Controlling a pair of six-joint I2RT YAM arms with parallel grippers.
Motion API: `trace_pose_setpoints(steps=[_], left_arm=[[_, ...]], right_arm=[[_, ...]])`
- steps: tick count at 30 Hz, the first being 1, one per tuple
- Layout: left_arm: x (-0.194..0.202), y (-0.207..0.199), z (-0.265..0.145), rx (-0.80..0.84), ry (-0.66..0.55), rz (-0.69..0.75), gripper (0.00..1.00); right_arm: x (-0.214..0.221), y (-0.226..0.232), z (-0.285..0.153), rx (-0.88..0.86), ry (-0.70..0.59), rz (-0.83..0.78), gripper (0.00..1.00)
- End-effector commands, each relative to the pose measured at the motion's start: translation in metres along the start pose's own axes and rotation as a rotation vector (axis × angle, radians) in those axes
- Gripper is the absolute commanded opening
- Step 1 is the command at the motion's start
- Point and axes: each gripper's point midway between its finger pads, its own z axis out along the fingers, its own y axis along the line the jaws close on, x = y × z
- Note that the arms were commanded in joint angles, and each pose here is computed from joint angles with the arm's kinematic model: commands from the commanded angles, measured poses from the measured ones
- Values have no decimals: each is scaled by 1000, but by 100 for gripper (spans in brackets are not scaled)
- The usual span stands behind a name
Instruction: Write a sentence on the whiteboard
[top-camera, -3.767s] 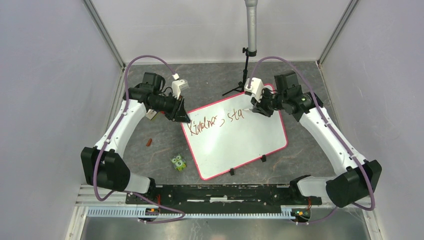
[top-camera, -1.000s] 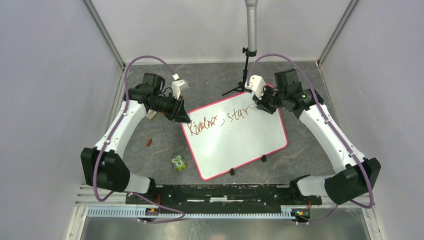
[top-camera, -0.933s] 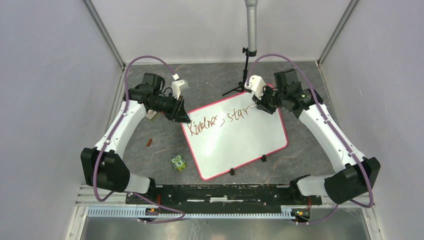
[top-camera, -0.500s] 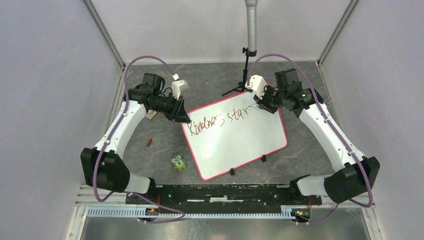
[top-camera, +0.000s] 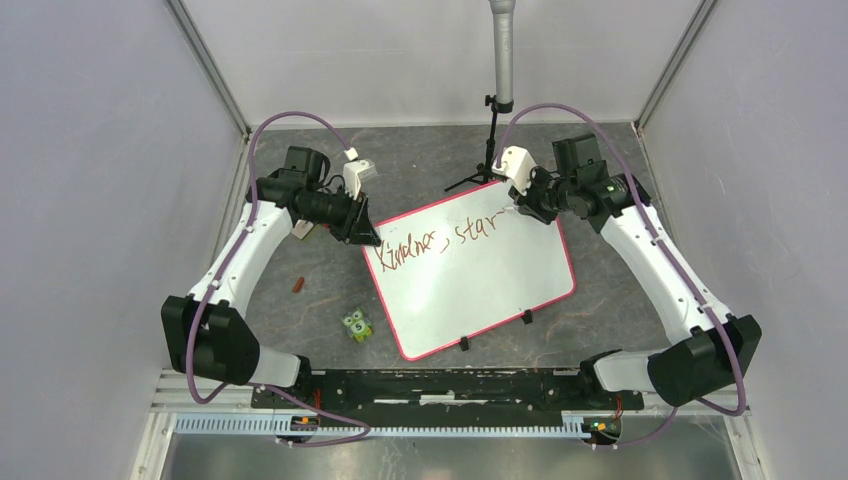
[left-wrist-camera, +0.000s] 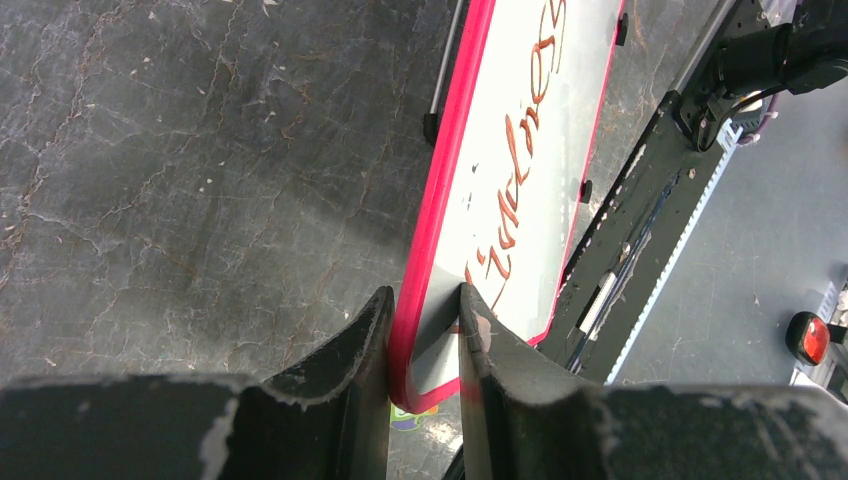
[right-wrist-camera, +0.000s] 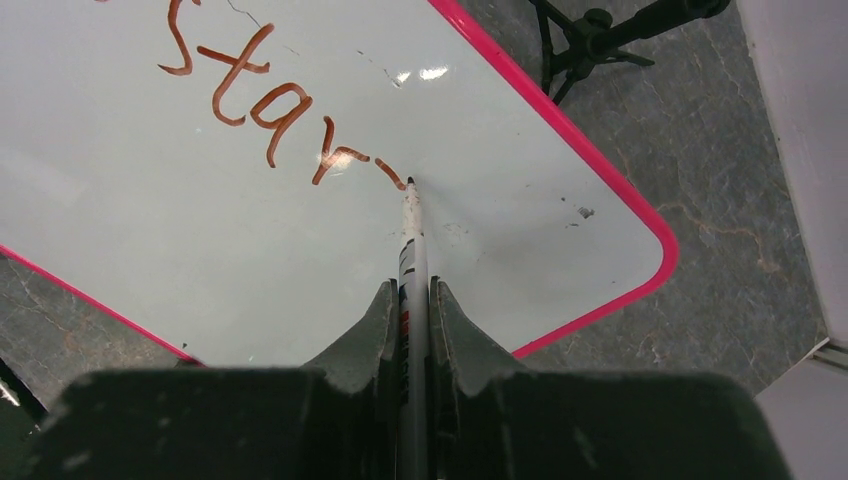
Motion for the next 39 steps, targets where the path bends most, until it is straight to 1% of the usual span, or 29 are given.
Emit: trace_pose_setpoints(steps=[1,31,39], left_arm=[[5,12,2,-54,20,68,2],[6,10,-1,-59,15,69,2],[6,10,-1,-63,17,70,2]], right_arm=[[-29,-10,-19,35,-95,-31,0],[-32,-15,-7,31,-103,-11,0],[-24,-12,1,15,-80,-2,0]])
